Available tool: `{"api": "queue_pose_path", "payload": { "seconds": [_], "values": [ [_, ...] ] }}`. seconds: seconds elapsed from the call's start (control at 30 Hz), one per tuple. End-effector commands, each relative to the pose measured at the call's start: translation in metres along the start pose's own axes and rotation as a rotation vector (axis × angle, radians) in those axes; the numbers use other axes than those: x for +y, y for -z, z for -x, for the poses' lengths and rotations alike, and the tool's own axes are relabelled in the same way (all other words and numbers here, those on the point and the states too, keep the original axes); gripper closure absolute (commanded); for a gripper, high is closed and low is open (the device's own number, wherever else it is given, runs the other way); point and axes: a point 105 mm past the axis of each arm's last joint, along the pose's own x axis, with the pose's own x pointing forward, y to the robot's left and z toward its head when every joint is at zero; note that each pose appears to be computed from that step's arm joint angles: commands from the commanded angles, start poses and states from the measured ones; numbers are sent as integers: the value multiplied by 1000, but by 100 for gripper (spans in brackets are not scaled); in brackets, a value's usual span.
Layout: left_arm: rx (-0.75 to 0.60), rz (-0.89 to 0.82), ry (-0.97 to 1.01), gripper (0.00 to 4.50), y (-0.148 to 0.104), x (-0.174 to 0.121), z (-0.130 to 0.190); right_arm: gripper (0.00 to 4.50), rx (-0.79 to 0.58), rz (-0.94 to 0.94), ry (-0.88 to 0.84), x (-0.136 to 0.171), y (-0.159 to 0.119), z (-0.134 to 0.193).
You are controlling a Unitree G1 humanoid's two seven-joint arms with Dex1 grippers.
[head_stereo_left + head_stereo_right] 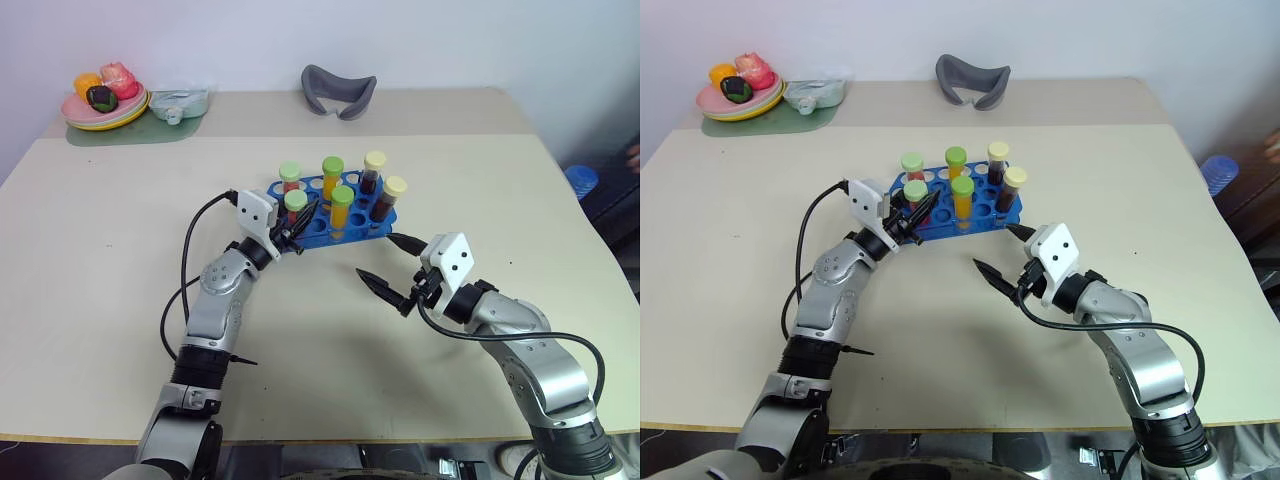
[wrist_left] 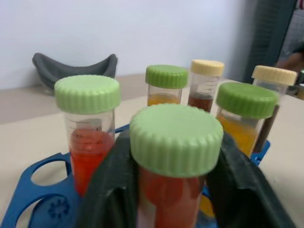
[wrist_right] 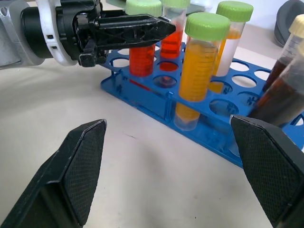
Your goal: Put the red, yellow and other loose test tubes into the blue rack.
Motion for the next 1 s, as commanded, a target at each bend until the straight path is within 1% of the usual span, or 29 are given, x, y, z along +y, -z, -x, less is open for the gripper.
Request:
{"api": "queue_pose_path", "payload": {
  "seconds": [0.03,0.27,0.43,0.63,0.67,0.8,0.87,1.0],
  "values": [
    [-32,-25,10,329,-10,-3,-1,23,-33,29,-5,1,-11,0],
    [-38,-20,22,329,-14,-5,6,23,-33,27,-1,1,-11,1],
    [-24,-15,3,329,-15,4,16,23,-32,22,2,0,-10,3],
    [-41,-23,9,33,-18,2,12,23,-37,19,-5,1,-10,0],
    [-46,-25,14,2,-19,1,12,23,-37,20,-4,1,-10,0],
    [-69,-52,22,2,-27,3,18,23,-36,26,4,-1,-11,3],
    [-80,-97,25,2,-36,9,29,23,-33,33,13,-4,-11,6],
    [-54,-218,51,2,-45,13,48,23,-19,47,27,-11,-12,14]
  ]
}}
